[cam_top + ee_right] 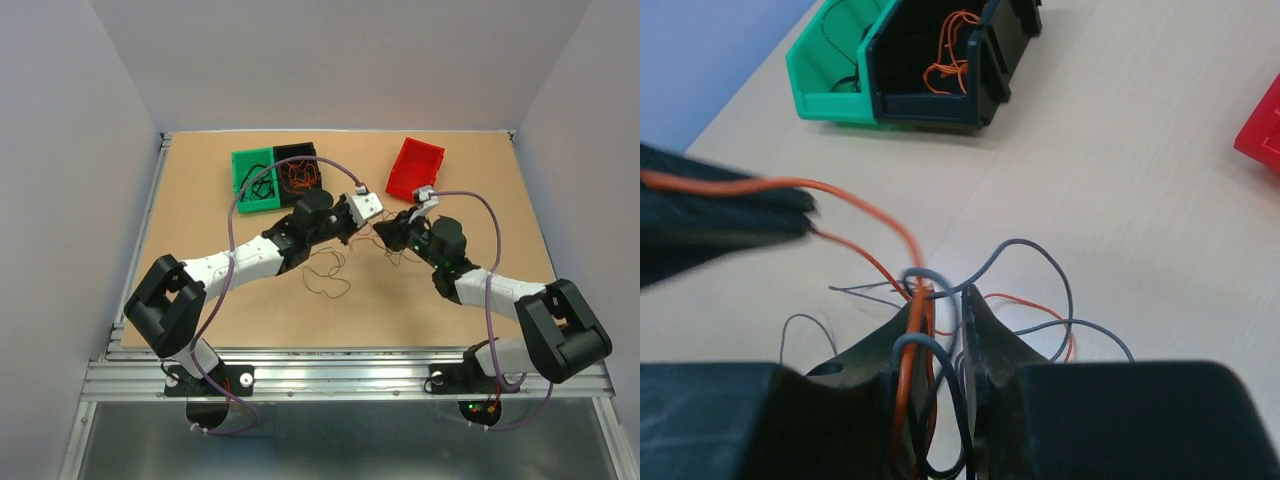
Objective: Untangle the cables
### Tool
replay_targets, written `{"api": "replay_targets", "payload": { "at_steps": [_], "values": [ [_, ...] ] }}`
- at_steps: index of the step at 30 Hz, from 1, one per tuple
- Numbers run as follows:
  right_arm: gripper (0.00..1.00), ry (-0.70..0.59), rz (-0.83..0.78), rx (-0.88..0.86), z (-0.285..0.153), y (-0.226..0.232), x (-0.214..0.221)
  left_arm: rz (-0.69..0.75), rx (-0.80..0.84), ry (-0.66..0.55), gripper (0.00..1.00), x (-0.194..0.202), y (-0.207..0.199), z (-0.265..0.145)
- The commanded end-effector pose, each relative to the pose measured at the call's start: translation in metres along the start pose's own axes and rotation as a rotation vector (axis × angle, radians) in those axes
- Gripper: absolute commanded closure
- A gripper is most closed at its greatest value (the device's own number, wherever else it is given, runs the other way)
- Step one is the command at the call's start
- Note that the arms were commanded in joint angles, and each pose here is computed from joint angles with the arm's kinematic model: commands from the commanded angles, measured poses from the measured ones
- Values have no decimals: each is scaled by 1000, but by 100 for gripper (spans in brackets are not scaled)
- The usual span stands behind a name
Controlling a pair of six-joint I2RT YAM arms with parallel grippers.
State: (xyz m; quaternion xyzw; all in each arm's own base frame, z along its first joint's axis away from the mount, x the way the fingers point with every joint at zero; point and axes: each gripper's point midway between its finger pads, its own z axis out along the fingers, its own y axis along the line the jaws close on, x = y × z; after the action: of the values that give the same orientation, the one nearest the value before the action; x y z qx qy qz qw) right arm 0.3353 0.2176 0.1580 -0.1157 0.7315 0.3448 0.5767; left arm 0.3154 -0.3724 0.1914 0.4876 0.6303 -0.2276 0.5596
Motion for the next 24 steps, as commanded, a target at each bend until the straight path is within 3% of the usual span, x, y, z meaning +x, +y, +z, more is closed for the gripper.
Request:
{"api": "replay_targets", "payload": {
  "at_steps": [1,8,12,13,17,19,20,22,23,24],
  "values": [
    [70,-83,-25,41,20,-5,-29,-121,-246,-223,100,-81,71,-46],
    [67,-23,16,125,39,-28,-12,-279,-459,-287,100,-82,153,-97],
    [68,-4,47,223,48,-47,-7,-325,-525,-289,100,-73,180,-110],
    [69,-1,55,240,49,-50,-7,-331,-523,-293,100,-73,183,-110],
    [93,25,72,274,54,-58,0,-350,-557,-274,100,-62,197,-109],
    [93,32,76,275,56,-58,2,-351,-566,-271,100,-60,202,-111],
    [87,34,74,266,56,-57,2,-350,-554,-269,100,-59,202,-110],
    [63,54,59,203,59,-47,4,-338,-533,-273,100,-61,200,-109],
    [40,44,55,178,60,-42,0,-330,-509,-273,100,-63,197,-108],
    [30,46,52,133,61,-34,0,-329,-496,-273,100,-63,195,-107]
  ]
}}
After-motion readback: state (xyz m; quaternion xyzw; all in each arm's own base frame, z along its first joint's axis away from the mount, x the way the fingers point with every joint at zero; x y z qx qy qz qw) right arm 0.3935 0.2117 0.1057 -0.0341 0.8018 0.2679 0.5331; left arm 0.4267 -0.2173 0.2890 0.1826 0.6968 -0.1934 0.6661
